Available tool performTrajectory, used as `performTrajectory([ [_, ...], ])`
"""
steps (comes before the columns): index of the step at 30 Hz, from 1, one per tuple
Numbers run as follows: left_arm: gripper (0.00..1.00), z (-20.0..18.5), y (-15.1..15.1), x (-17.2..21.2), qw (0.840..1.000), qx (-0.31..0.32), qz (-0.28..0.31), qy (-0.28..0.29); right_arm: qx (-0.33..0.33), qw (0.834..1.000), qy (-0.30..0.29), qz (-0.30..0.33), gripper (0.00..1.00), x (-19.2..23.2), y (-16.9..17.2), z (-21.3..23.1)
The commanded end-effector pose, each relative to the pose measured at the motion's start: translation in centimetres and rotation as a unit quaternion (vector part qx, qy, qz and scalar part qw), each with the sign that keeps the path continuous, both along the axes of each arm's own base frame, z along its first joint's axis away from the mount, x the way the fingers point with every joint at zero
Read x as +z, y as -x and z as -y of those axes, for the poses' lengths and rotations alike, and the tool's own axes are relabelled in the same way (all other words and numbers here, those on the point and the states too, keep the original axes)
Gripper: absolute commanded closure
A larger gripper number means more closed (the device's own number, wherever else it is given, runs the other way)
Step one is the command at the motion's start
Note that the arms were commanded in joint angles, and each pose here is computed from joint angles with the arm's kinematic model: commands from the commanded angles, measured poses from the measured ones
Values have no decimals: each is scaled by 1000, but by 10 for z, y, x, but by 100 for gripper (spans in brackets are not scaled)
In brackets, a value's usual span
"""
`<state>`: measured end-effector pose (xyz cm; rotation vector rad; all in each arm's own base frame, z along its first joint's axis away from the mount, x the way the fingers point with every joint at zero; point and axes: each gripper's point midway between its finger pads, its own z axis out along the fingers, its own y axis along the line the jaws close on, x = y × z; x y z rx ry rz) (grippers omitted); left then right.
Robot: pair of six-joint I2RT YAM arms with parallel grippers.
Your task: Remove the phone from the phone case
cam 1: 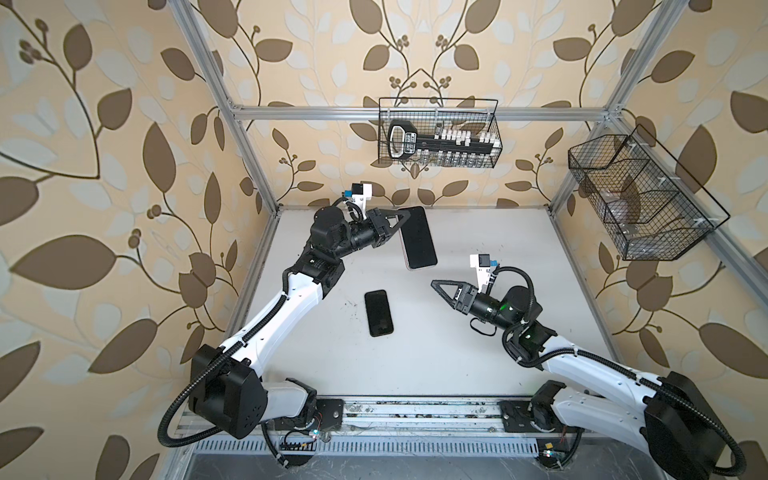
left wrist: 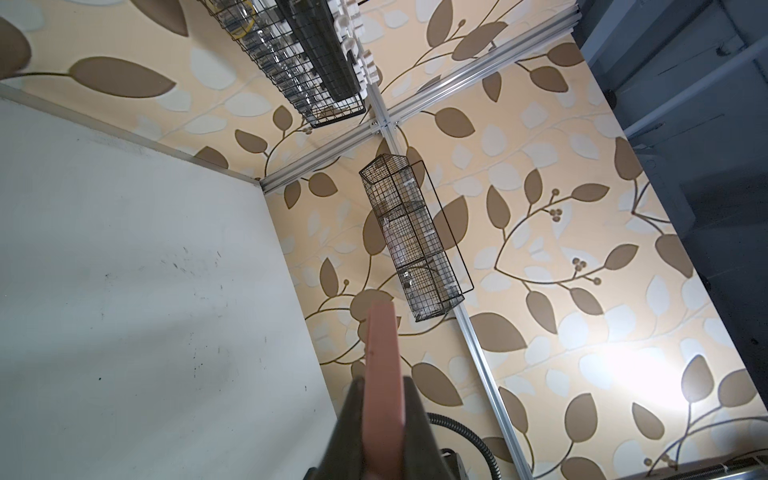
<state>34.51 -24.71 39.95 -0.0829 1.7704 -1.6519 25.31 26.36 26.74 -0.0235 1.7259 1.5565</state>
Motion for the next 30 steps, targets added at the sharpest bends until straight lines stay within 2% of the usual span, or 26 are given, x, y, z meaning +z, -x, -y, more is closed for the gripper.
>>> performTrajectory([
  [1, 100, -11, 18, 46, 997, 10, 59, 42, 13, 998, -38, 47, 42, 38, 5, -5],
  [14, 100, -9, 14, 37, 997, 4, 42, 65, 14, 995, -61, 79, 42, 68, 0, -12],
  [30, 100, -9, 16, 39, 996, 0, 40, 74, 10, 995, -64, 81, 42, 69, -7, -12],
])
